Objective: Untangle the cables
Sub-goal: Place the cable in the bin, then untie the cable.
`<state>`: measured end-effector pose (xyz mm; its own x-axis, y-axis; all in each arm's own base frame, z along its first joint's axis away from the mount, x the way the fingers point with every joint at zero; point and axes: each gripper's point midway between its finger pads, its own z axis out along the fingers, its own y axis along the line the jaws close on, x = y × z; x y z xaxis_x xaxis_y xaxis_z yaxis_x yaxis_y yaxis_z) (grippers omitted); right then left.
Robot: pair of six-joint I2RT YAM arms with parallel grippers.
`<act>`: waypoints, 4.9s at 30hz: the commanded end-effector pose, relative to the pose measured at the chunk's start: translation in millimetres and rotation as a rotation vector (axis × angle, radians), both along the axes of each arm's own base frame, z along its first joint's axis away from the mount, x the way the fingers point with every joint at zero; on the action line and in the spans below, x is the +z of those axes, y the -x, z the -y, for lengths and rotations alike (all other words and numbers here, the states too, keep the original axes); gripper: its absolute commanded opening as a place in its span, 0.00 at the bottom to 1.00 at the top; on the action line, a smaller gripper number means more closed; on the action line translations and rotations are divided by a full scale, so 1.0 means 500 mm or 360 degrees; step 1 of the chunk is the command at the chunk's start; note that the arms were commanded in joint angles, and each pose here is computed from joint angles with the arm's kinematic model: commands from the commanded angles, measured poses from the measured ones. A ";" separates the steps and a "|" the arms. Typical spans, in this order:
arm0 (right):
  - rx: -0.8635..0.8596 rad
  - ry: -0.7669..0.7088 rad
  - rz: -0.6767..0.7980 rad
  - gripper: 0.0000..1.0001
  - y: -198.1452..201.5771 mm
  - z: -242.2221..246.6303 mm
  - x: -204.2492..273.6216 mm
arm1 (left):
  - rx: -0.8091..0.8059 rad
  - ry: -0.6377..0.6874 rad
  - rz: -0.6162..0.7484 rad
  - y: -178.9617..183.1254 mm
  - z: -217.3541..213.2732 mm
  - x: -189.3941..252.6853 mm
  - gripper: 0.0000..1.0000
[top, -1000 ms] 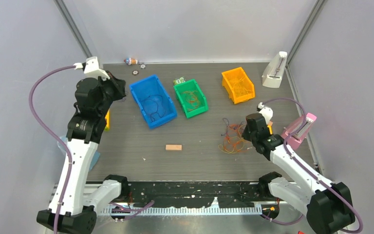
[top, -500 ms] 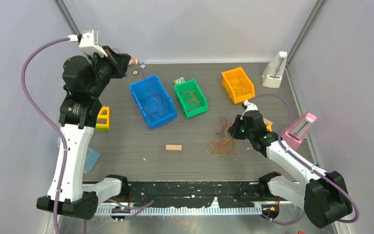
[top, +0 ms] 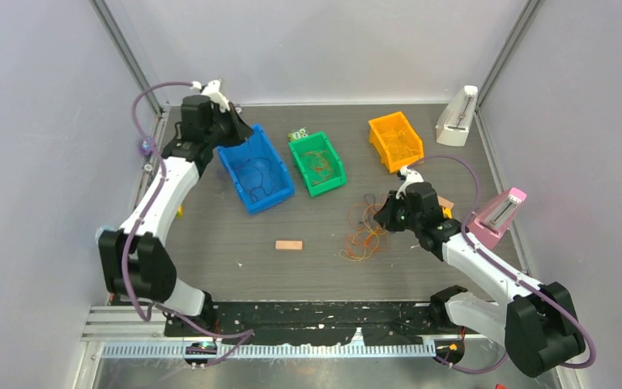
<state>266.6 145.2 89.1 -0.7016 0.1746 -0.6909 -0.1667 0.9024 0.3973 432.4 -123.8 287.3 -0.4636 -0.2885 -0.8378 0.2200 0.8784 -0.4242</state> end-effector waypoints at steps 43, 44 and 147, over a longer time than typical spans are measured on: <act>0.0096 -0.0028 0.0071 0.05 0.007 -0.013 0.027 | 0.0073 0.0092 0.0414 0.012 -0.016 0.225 0.00; 0.0094 -0.0028 0.0072 0.05 0.007 -0.012 0.028 | 0.0072 0.0097 0.0366 0.003 -0.013 0.191 0.00; 0.0442 -0.0093 0.0079 0.05 0.024 -0.119 0.124 | -0.0947 -0.0311 -0.0366 0.310 0.412 -0.468 0.68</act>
<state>253.6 200.7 146.0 -0.7087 0.0099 -0.7055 -0.4083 0.8097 0.4215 250.9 -314.4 34.8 -0.7258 0.2974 -0.6202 0.6104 0.6942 -0.3814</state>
